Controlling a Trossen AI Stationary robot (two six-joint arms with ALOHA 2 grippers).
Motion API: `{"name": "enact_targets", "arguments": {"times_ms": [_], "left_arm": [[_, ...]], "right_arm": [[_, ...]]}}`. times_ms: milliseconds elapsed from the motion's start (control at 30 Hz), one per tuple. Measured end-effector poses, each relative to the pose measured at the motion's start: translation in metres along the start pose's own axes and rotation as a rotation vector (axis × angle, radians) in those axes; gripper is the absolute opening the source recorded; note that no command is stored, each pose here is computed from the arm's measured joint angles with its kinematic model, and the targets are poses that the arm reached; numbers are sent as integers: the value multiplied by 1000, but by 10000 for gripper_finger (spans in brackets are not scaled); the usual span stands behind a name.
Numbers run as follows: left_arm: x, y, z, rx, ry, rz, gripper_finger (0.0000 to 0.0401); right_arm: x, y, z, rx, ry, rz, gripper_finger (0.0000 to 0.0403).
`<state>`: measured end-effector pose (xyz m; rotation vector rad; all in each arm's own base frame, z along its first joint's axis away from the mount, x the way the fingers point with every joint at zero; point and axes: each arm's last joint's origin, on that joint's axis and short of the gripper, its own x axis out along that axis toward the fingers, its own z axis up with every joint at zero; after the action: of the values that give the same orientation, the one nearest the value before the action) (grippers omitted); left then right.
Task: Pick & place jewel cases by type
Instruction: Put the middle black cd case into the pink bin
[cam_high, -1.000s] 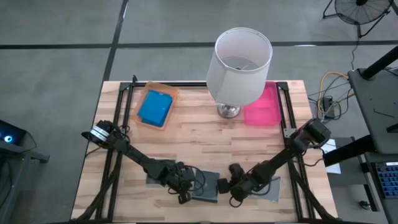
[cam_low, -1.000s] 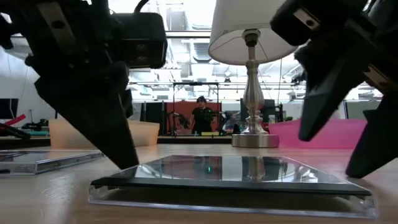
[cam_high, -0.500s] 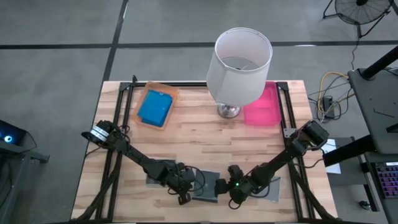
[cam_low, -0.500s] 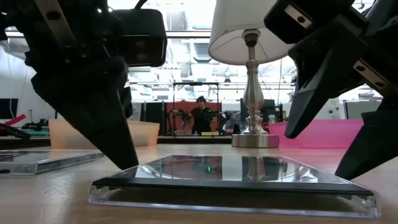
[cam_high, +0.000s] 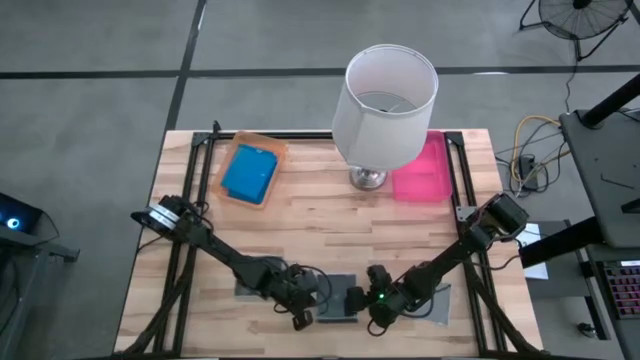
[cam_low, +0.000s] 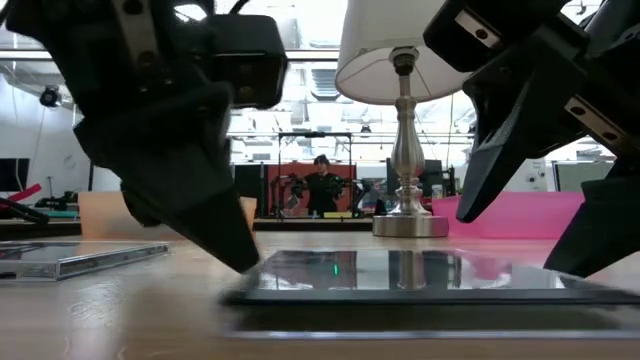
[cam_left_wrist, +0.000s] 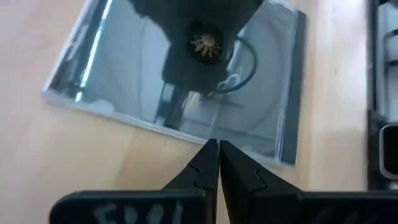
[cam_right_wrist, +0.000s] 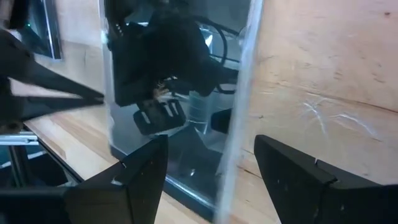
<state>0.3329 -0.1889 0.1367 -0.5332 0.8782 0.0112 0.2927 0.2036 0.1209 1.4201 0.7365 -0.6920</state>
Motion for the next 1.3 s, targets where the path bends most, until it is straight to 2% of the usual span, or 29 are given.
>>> {"name": "enact_targets", "arguments": {"times_ms": [567,1300], "left_arm": [[17,-9,3,5,22,-19,0],[18,-3,0,14,71,16,0]], "right_arm": [[1,-1,1,3,-32,12,224],[2,3,0,-5,-34,66,221]]}}
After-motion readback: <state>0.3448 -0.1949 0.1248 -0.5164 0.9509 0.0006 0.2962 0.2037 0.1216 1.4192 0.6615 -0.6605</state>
